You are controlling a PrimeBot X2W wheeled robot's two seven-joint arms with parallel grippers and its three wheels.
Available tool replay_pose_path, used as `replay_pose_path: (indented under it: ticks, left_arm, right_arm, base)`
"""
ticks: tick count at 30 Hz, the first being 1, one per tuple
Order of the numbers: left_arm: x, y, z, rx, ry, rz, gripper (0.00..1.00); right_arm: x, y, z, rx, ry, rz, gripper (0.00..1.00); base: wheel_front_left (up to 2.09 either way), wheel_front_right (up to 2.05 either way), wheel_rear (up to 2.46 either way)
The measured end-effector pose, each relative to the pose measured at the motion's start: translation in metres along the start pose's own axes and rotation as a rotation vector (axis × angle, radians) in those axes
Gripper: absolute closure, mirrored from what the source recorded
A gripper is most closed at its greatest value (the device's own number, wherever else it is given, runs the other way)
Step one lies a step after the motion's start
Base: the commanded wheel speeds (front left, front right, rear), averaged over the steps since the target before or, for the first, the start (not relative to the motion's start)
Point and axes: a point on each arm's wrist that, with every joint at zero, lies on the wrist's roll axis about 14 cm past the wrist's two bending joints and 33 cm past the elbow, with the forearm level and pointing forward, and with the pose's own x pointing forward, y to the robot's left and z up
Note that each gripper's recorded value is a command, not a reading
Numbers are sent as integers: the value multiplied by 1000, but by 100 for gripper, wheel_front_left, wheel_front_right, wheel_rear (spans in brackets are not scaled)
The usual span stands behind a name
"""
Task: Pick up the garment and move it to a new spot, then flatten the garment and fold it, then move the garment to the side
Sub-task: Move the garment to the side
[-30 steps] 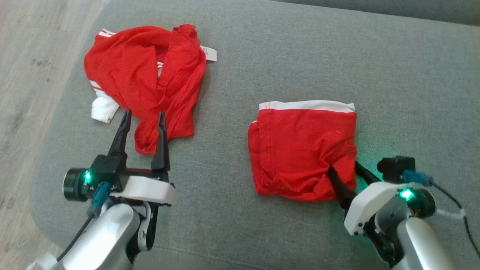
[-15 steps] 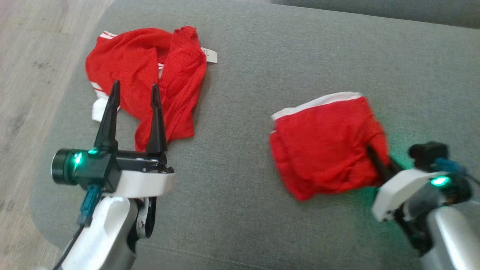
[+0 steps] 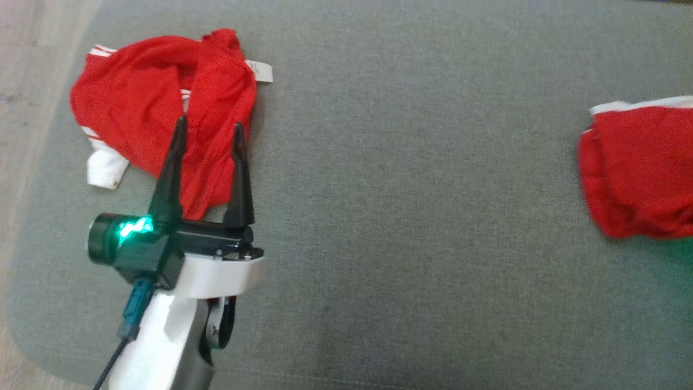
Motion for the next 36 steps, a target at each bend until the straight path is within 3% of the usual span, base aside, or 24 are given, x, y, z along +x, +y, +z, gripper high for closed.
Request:
replay_pose_path:
  ticks: [7,16,17,18,19,20,21,22,23,30,36]
  left_arm:
    - [16,-24,-34,-60,68,-54,0]
    - [38,-35,-57,-74,92,-103,0]
    - [39,-36,-60,-74,96,-102,0]
    - [40,-37,-62,-77,98,-108,0]
    - [41,-38,-63,-80,99,-110,0]
    - [42,-39,-63,-83,99,-114,0]
    - [43,-39,-64,-84,99,-117,0]
    - [43,-39,-65,-82,101,-116,0]
    - [43,-39,-66,-81,103,-117,0]
    - [42,-33,-55,-75,85,-98,0]
    - [34,-22,-45,-62,74,-63,0]
  right_arm:
    - [17,-68,-5,-22,77,-152,100]
    - [18,-148,-39,-67,241,-366,100]
    - [19,-152,-38,-70,236,-382,85]
    - [20,-155,-35,-63,219,-390,100]
    - [22,-155,-34,-72,212,-394,100]
    - [24,-154,-29,-78,186,-392,84]
    - [25,-153,-27,-76,171,-393,59]
    - [26,-153,-26,-76,166,-396,16]
    - [27,-151,-25,-72,153,-399,0]
    - [21,-135,4,-63,-24,-411,0]
    - [16,-87,48,-25,-238,-316,0]
  base:
    - [0,0,0]
    - [0,0,0]
    - [0,0,0]
    - [0,0,0]
    - [0,0,0]
    - [0,0,0]
    - [0,0,0]
    - [0,0,0]
    - [0,0,0]
    - [0,0,0]
    - [0,0,0]
